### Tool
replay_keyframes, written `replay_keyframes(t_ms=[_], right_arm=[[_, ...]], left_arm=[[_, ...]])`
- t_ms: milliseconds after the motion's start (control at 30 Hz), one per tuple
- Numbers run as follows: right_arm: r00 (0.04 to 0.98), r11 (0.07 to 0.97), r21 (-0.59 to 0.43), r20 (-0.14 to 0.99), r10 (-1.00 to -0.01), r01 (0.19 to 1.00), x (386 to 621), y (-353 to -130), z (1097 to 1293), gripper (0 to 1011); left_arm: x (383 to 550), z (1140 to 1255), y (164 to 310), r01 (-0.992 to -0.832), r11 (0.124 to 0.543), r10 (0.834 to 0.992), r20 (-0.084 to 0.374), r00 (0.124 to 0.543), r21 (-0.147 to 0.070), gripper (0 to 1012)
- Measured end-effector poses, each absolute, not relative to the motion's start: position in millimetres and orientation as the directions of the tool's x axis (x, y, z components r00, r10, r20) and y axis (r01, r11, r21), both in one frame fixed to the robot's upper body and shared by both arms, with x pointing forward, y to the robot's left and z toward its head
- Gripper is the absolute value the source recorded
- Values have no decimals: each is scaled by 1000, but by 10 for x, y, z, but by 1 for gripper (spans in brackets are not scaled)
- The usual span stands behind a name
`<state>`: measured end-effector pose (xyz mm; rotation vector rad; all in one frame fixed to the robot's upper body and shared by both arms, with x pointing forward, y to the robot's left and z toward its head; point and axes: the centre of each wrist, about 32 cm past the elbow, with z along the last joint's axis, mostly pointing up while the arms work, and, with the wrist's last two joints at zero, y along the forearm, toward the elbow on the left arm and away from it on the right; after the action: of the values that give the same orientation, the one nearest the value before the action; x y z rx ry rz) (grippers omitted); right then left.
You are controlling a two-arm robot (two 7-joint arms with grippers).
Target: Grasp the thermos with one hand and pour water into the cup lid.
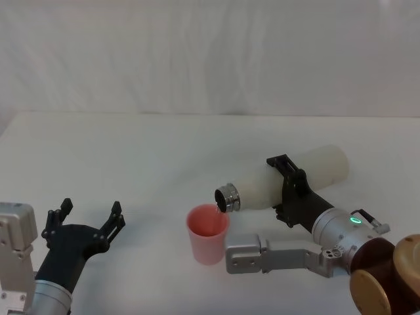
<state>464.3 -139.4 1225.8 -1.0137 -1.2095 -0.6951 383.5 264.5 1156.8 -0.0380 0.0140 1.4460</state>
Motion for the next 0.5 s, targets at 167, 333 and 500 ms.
replay_keyframes(t_ms=[167,333,500], right_arm=[[245,414,-255,966,77,874,4644,-1393,12259,957],[246,412,-255,966,77,875,4650,-1394,12256,957],[246,412,-255,966,77,875,4653,-1394,12258,957]], left_arm=[[3835,11568,2645,-992,124,992,-33,125,-18,1001],[3835,11568,2645,-992,124,992,-33,125,-18,1001],[3835,11568,2645,-992,124,992,-33,124,-18,1001]])
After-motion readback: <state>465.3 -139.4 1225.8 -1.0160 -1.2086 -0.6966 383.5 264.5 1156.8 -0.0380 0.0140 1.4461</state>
